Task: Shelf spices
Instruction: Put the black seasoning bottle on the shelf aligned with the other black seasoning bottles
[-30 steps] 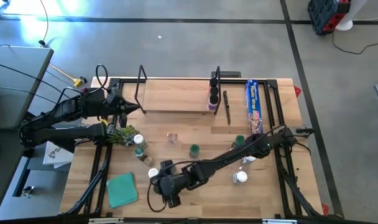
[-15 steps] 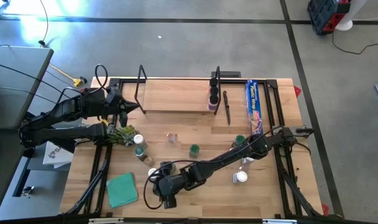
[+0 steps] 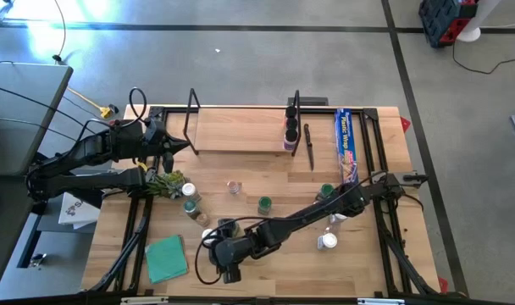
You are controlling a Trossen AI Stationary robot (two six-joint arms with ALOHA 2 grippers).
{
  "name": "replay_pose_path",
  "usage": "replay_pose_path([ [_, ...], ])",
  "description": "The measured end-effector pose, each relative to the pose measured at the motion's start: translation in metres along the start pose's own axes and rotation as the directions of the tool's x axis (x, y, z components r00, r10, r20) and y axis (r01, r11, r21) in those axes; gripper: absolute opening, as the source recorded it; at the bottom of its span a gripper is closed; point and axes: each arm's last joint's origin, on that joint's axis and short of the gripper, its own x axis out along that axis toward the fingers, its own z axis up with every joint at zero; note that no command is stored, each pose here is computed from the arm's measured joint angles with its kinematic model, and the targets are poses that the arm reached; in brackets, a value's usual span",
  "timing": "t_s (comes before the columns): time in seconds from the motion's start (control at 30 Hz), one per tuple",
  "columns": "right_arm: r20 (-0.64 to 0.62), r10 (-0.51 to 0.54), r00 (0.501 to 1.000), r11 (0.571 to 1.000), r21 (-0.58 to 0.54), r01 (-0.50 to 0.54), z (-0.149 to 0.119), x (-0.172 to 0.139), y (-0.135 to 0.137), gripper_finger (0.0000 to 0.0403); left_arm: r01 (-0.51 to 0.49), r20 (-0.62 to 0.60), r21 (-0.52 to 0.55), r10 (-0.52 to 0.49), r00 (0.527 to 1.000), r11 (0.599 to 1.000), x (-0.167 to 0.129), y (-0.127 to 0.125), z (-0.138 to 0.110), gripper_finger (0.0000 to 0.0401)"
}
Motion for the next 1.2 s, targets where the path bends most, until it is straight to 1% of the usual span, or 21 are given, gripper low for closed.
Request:
replay_pose_path([
  [0.07, 0.006, 0.003, 1.000, 1.000, 0.014, -0.004, 0.002, -0.002, 0.000, 0.0268, 0.000, 0.000, 0.000, 0.000, 1.000, 1.000, 0.000, 0.000, 0.000, 0.0000],
  [0.17, -0.006, 0.045, 0.999, 0.998, 0.046, -0.045, 0.001, -0.002, 0.001, 0.0268, 0.000, -0.001, 0.000, 0.000, 1.000, 1.000, 0.000, 0.000, 0.000, 0.0000],
  [0.37, -0.048, 0.026, 0.998, 0.999, 0.046, -0.024, -0.013, 0.007, 0.002, 0.0268, 0.000, -0.001, 0.001, 0.000, 1.000, 1.000, 0.000, 0.000, 0.000, 0.0000],
  [0.5, -0.057, 0.034, 0.998, 0.997, 0.065, -0.030, -0.020, 0.016, 0.005, 0.0268, 0.000, -0.001, 0.001, 0.000, 1.000, 1.000, 0.000, 0.000, 0.000, 0.0000],
  [0.77, -0.041, 0.038, 0.998, 0.998, 0.058, -0.035, -0.019, 0.017, 0.005, 0.0265, -0.002, -0.001, 0.001, 0.002, 1.000, 1.000, 0.000, 0.000, 0.000, 0.0000],
  [0.87, -0.036, 0.047, 0.998, 0.997, 0.062, -0.045, -0.019, 0.020, 0.005, 0.0246, -0.002, -0.001, 0.001, 0.002, 1.000, 1.000, 0.000, 0.000, 0.000, 0.0000],
  [1.03, -0.025, 0.066, 0.997, 0.996, 0.059, -0.065, -0.020, 0.023, 0.005, 0.0189, -0.001, -0.004, 0.001, 0.001, 1.000, 1.000, 0.000, 0.000, 0.000, 0.0000],
  [1.2, -0.019, 0.084, 0.996, 0.996, 0.023, -0.084, -0.017, 0.021, 0.006, 0.0188, -0.001, -0.009, 0.002, 0.001, 1.000, 1.000, 0.000, 0.000, -0.001, 0.0000],
])
